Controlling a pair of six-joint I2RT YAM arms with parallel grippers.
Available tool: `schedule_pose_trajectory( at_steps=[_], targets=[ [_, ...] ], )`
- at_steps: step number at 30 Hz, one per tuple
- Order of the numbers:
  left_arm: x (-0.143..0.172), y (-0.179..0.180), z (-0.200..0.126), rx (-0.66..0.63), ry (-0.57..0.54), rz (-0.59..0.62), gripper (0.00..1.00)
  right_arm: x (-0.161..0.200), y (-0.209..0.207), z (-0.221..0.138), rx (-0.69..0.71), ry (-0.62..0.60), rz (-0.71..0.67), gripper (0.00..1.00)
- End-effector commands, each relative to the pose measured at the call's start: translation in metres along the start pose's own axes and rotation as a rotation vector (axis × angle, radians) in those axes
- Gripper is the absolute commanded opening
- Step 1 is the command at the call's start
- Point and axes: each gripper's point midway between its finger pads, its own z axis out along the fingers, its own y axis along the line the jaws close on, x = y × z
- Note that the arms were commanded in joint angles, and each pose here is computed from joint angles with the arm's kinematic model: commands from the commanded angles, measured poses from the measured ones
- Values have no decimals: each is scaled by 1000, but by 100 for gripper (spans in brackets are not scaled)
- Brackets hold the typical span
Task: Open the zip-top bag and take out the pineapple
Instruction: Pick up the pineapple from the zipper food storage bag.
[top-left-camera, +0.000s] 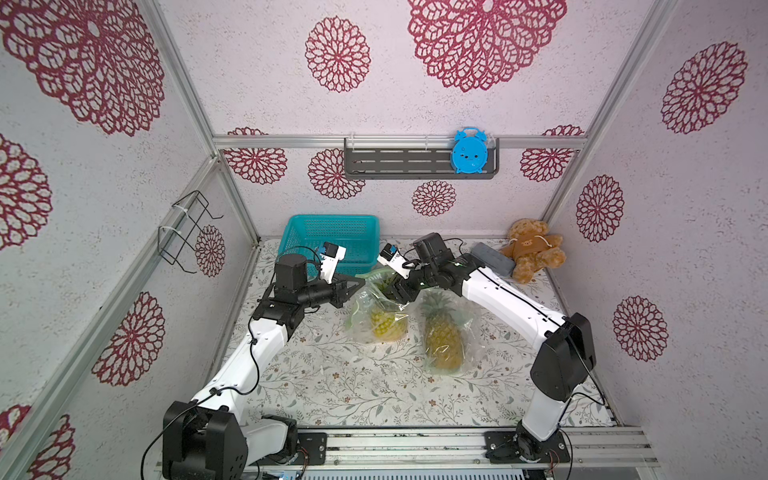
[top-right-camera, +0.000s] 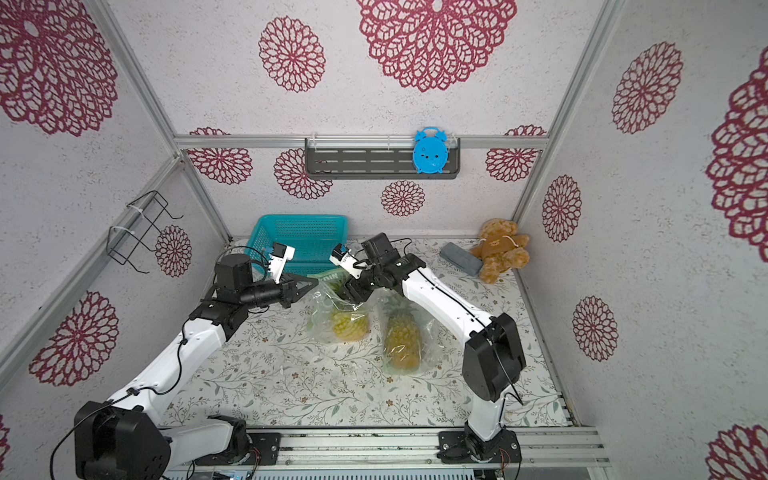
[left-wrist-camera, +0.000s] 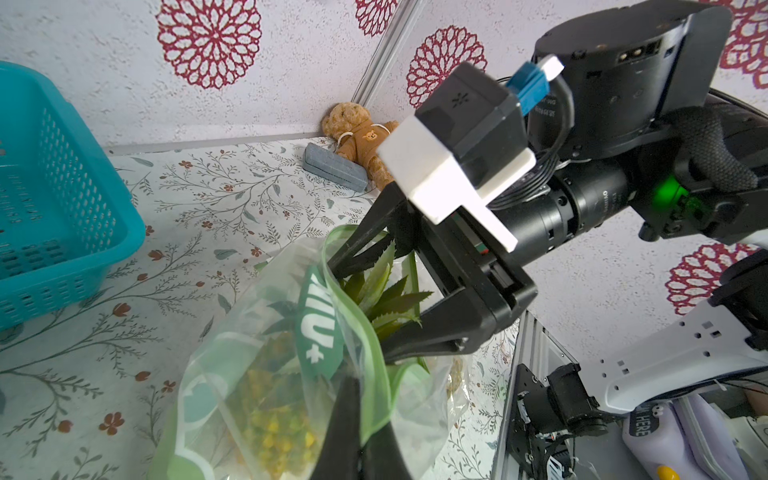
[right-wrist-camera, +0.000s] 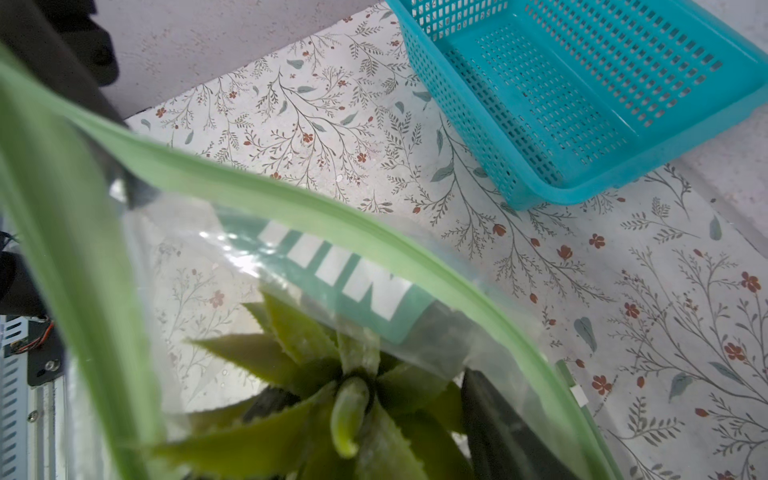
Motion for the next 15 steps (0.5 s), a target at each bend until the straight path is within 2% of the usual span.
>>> schedule_pose_trajectory(
  at_steps=[1,3,6,8,10,12,14,15],
  targets=[
    [-8,-4,-2,-2,-14,31,0,20,0,9,15,90,-2,62],
    [-8,-4,-2,-3,-15,32,0,23,1,12,11,104,-4,54],
    [-9,-5,-3,-3,-19,32,0,21,2,11,6,102,-1,31],
    [-12,-7,-6,-9,-30,33,3,15,4,7,3,78,-3,19],
    [-17,-8,-10,-26,-48,34,17,5,5,1,13,39,-3,14],
    [-21,-10,-16,-39,-71,39,21,-4,4,-6,24,-6,2,10],
    [-28,-11,-25,-62,-111,38,37,-16,4,-14,34,-68,9,7],
    [-32,-10,-30,-80,-135,32,41,-21,4,-19,38,-96,15,5]
  ],
)
